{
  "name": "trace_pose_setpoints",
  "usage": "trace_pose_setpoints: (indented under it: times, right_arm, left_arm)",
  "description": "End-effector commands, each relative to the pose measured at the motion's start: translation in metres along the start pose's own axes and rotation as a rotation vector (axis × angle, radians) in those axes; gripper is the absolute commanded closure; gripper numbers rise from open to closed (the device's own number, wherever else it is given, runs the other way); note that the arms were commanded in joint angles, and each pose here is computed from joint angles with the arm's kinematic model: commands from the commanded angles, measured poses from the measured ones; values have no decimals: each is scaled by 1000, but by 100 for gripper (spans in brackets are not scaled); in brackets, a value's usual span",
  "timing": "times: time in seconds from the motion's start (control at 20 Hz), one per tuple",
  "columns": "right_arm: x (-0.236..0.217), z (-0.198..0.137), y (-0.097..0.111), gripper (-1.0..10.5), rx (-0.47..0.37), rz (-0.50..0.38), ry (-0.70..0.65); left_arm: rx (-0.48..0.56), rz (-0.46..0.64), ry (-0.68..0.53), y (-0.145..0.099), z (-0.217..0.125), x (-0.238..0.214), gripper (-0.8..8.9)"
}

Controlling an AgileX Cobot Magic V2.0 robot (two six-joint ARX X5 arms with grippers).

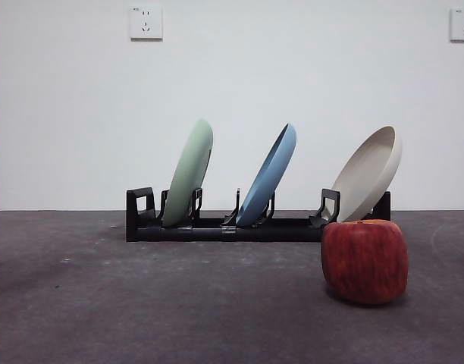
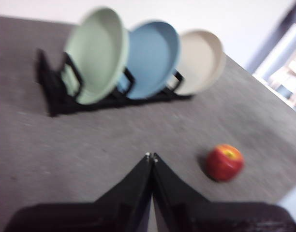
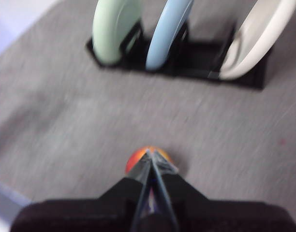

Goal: Take the green plate from the plate rack,put the plate on the table,take the apple from the table,put the apple in the plate

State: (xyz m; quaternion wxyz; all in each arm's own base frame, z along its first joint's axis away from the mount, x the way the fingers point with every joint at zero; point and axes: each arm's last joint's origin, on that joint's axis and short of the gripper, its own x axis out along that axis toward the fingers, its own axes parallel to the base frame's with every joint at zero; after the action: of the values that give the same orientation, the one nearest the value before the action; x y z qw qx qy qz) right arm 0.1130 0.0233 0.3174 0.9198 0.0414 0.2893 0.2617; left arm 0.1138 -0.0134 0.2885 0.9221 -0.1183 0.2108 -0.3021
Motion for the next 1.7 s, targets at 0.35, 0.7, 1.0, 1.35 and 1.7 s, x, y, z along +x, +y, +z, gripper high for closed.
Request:
trace_pose_setpoints:
  times: [0.35, 0.7, 1.0, 1.35, 1.7]
  right_arm:
    - [1, -5, 4, 958, -13, 107, 266]
    - [1, -3, 3, 340, 31, 94, 253]
    - [2, -3, 3, 252, 41, 93, 254]
    - [1, -3, 3, 253, 52, 91, 255]
    - [1, -3, 3, 253, 58, 91, 255]
  left_arm:
    - [50, -123, 154, -7, 7, -4, 821]
    - [17, -118, 157, -7, 7, -4, 208]
    - [19, -118, 154, -7, 7, -4, 207]
    - [26, -138, 51, -5, 33, 7, 209]
    - [94, -136, 86, -8, 89, 65, 217]
